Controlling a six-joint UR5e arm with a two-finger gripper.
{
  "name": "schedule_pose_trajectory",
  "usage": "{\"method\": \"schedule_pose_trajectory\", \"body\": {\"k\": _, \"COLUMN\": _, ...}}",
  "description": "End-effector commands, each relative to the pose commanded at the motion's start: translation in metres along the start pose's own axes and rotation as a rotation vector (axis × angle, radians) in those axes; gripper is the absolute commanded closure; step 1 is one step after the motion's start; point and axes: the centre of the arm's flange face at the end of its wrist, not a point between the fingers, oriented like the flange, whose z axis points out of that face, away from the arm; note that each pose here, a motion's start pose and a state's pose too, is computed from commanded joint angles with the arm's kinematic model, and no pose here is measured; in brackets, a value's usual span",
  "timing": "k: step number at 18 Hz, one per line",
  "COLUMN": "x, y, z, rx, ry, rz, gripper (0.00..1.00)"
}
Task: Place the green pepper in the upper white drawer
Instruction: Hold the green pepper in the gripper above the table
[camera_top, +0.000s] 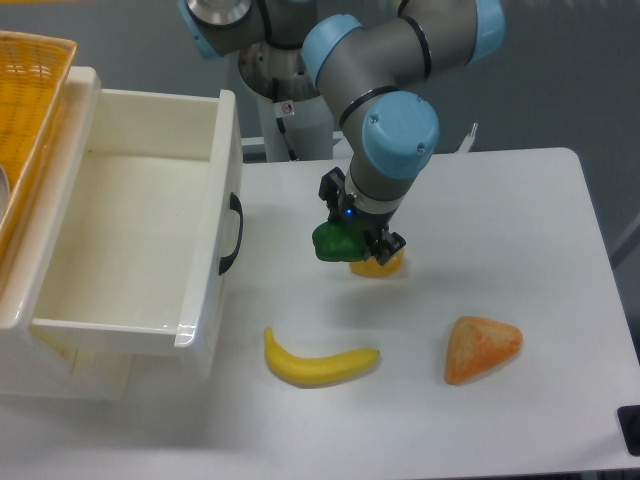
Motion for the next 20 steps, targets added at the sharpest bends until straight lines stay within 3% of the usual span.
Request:
{"method": "schedule_pose_trajectory", "body": {"k": 5, "x": -0.001, "y": -0.002, "z": -0.003, "rx": 0.004, "ry": -0.006, "rz": -0.062, "gripper": 0.44}}
{"method": "schedule_pose_trajectory", "body": {"k": 14, "x": 0.000, "y": -0.003, "z": -0.014, "rx": 0.009, "ry": -0.027, "rz": -0.068, "gripper": 0.44}}
{"method": "schedule_pose_trajectory", "body": {"k": 17, "x": 0.002, "y": -0.004, "z": -0.026, "rx": 0.016, "ry": -0.049, "rz": -0.154, "gripper": 0.44}}
{"method": "schedule_pose_trajectory", "body": {"k": 20, "x": 0.011, "y": -0.014, "z": -0.030, "rx": 0.019, "ry": -0.055, "rz": -0.148, "gripper": 0.44}}
